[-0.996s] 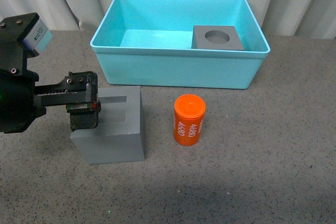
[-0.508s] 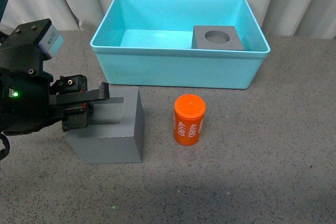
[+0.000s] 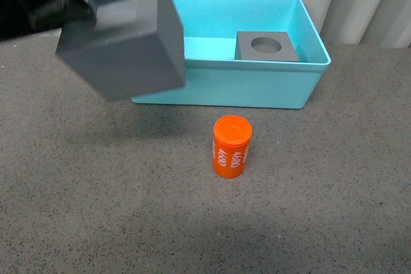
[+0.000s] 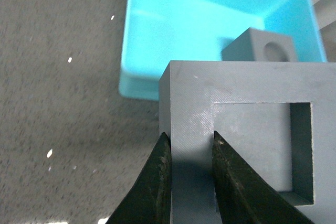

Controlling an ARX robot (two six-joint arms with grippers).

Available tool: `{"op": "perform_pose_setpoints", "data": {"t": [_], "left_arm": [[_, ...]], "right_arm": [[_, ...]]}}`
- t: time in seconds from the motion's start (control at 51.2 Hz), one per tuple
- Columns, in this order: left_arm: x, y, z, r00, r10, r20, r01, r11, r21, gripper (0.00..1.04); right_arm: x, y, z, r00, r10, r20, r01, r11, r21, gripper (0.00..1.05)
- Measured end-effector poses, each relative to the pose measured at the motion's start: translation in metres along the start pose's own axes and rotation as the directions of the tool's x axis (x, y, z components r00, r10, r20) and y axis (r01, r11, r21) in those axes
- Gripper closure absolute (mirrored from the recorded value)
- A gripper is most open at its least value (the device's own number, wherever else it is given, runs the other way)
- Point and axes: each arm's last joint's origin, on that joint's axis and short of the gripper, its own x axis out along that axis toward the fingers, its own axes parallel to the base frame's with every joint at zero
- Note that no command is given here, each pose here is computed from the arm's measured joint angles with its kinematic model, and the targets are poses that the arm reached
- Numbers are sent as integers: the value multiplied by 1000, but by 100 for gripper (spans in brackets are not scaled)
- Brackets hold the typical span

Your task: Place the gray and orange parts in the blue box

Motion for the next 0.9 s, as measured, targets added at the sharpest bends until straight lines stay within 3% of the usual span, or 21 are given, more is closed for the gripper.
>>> {"op": "perform_pose_setpoints", "data": {"t": [0.156, 0.293, 0.508, 0.899], "left_arm": [[8, -18, 33, 993, -25, 118, 21, 999, 39, 88], [60, -28, 57, 992, 9, 123, -20, 996, 85, 88], [111, -27, 62, 994, 75, 85, -84, 991, 101, 88], [151, -16, 46, 992, 128, 1, -127, 984, 123, 88]], "right_arm": [[0, 0, 0, 1000, 0, 0, 0, 1000, 0, 10], [0, 0, 0, 1000, 0, 0, 0, 1000, 0, 10], [0, 0, 0, 1000, 0, 0, 0, 1000, 0, 10], [0, 0, 0, 1000, 0, 0, 0, 1000, 0, 10]]}}
